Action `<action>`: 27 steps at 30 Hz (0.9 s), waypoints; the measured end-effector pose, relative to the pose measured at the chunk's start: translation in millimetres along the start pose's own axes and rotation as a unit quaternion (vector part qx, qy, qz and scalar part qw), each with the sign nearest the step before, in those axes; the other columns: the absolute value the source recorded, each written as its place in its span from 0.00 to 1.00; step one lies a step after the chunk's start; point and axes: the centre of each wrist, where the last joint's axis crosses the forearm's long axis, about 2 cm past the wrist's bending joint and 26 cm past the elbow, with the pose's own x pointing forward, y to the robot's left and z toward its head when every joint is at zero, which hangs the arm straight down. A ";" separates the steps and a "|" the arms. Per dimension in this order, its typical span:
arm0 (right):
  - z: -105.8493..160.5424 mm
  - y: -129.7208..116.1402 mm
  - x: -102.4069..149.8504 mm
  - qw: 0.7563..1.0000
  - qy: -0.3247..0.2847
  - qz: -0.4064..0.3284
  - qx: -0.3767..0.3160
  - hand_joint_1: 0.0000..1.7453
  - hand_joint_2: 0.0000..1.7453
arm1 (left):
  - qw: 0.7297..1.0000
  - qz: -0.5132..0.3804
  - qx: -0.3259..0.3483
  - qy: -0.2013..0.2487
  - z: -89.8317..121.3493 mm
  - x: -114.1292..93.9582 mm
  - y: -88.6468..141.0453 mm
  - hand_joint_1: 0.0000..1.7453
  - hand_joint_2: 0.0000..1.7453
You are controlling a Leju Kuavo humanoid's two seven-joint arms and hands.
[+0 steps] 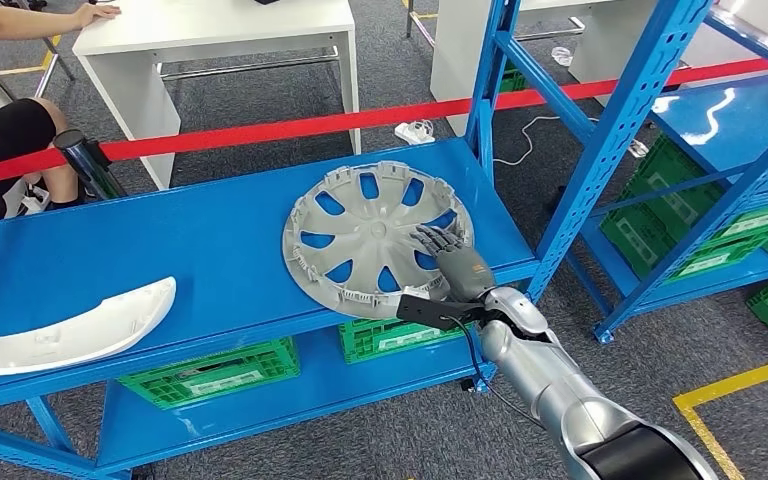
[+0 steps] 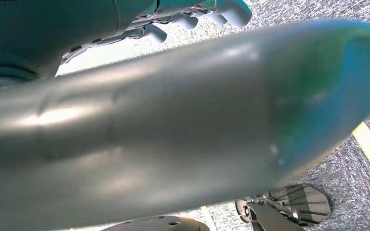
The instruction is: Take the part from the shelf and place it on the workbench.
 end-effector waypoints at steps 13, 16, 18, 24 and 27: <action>-0.1 -1.1 -0.9 1.000 0.009 0.001 0.002 0.00 1.00 | 1.000 -0.006 0.000 0.002 -0.2 1.3 0.3 0.00 0.00; -0.1 -1.2 -0.9 1.000 0.009 0.002 0.002 0.00 1.00 | 1.000 -0.006 0.000 0.002 -0.2 1.3 0.3 0.00 0.00; -0.1 -1.3 -0.9 1.000 0.009 0.002 0.002 0.00 1.00 | 1.000 -0.006 0.000 0.002 -0.2 1.3 0.3 0.00 0.00; 0.0 -1.1 -1.0 1.000 0.009 0.003 0.003 0.78 1.00 | 1.000 -0.006 0.000 0.002 -0.2 1.3 0.3 0.00 0.00; 0.4 -0.2 -1.2 1.000 0.015 0.009 0.013 1.00 1.00 | 1.000 -0.006 0.002 0.001 -0.2 1.3 0.5 0.00 0.00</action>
